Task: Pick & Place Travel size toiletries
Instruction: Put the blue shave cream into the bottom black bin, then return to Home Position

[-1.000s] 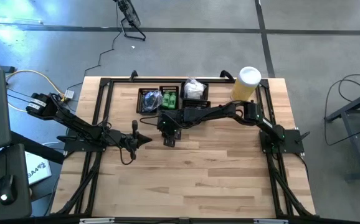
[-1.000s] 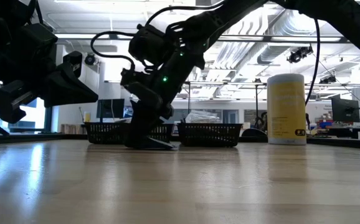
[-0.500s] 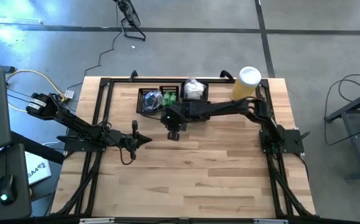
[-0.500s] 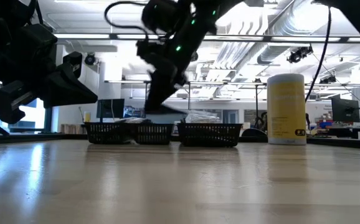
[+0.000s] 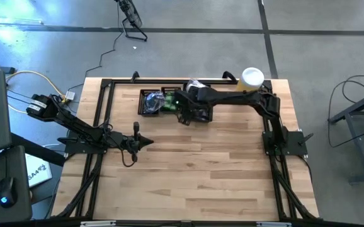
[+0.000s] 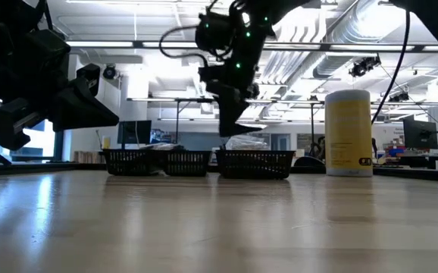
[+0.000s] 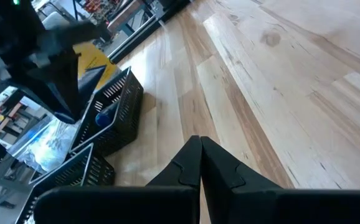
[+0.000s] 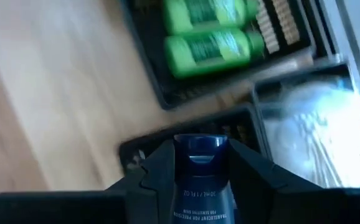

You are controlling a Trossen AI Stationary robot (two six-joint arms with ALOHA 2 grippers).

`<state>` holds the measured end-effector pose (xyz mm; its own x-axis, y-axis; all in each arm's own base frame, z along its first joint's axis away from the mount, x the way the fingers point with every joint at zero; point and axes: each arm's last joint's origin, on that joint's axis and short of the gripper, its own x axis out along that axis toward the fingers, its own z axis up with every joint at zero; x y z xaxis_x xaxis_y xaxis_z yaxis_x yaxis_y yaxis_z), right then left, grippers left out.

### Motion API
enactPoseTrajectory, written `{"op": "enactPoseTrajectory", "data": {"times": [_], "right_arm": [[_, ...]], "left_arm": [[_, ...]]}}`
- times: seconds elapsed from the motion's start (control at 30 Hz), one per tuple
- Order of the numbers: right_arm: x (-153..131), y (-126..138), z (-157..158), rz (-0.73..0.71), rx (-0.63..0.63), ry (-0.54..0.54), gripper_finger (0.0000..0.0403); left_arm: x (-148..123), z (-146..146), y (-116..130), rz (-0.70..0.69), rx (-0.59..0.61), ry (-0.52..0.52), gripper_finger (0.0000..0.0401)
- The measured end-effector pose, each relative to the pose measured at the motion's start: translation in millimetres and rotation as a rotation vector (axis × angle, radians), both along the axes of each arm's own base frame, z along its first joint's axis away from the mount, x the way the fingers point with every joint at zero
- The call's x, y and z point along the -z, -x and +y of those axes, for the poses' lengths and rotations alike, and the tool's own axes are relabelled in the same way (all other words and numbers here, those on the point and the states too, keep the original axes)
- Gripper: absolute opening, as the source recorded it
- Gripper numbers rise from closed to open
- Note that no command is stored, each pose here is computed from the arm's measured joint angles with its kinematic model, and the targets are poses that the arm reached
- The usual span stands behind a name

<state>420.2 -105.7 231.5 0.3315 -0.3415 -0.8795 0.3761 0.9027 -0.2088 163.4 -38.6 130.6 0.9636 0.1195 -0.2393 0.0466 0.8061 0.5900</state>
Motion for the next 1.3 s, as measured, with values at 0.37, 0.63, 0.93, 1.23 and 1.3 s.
{"op": "enactPoseTrajectory", "data": {"times": [0.37,0.63,0.93,1.23,1.3], "right_arm": [[0.0,6.3,-9.4,0.007,0.090,-0.032,0.0207],[-8.0,5.0,10.3,-0.005,0.049,-0.029,0.0143],[-5.6,-4.0,54.3,-0.088,-0.004,-0.100,0.0007],[34.0,-5.4,95.8,-0.273,-0.109,-0.189,0.0003],[40.0,-4.7,102.5,-0.339,-0.130,-0.205,0.0003]], "left_arm": [[0.0,-0.1,0.0,0.000,0.003,0.001,0.0000],[0.0,-0.1,0.0,0.000,0.003,0.001,0.0000],[0.2,-0.1,0.0,0.000,-0.001,0.016,0.0000],[2.1,0.1,0.6,0.014,-0.015,0.064,0.0000],[2.7,0.1,0.7,0.019,-0.017,0.068,0.0000]]}}
